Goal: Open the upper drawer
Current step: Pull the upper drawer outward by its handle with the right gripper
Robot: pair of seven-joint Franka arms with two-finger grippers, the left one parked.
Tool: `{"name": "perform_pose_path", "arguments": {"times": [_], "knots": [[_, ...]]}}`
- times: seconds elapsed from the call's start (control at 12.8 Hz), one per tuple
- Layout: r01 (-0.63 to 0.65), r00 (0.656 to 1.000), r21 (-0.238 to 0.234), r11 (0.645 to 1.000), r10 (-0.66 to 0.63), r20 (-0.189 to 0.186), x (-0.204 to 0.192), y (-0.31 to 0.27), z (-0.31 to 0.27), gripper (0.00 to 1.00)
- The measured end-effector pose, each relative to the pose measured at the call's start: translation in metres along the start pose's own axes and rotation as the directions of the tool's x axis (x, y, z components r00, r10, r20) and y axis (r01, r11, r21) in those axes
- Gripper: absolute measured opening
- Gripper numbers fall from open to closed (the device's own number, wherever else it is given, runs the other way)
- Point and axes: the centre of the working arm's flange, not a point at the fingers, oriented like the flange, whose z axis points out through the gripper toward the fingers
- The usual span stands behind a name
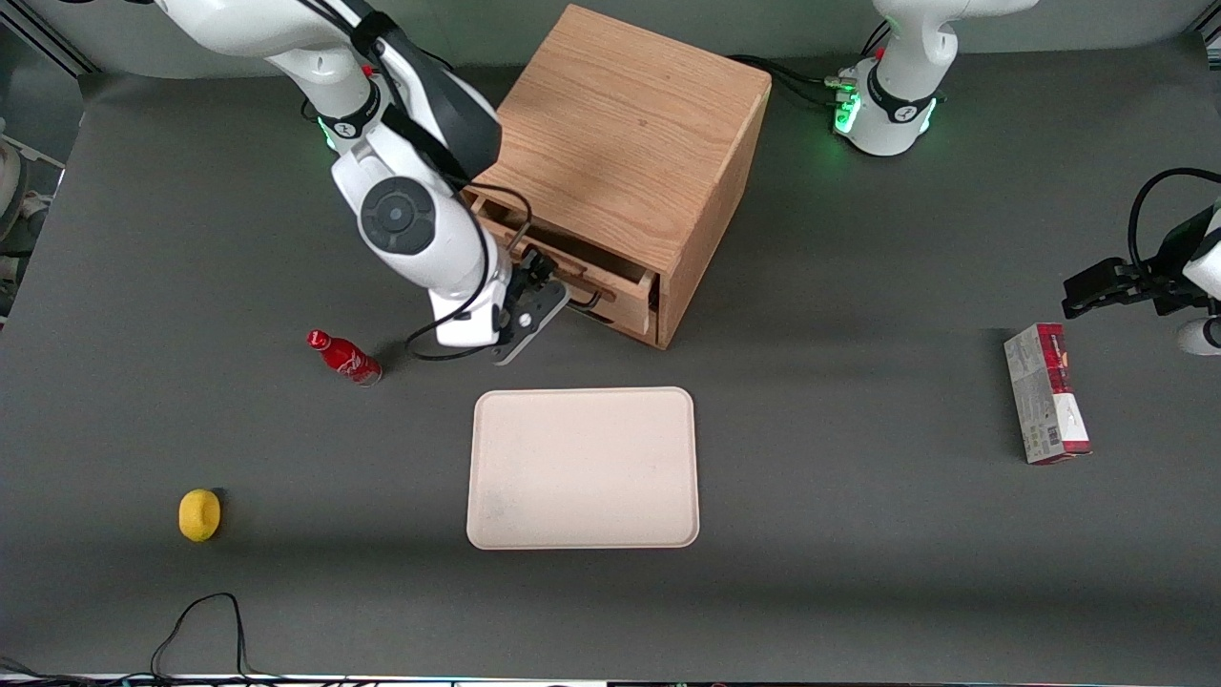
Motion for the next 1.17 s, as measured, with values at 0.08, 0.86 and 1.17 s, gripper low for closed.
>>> {"name": "perform_pose_path", "arguments": {"times": [0.08, 0.86, 1.17], "knots": [[-0.003, 1.0, 0.0, 1.0, 0.003, -0.004, 0.001, 0.009, -0.001, 1.0], [-0.042, 0.996, -0.026, 0.999, 0.04, -0.083, 0.013, 0.108, -0.028, 1.0], [-0.09, 0.991, -0.036, 0.995, 0.086, -0.106, 0.014, 0.141, -0.034, 1.0]]}}
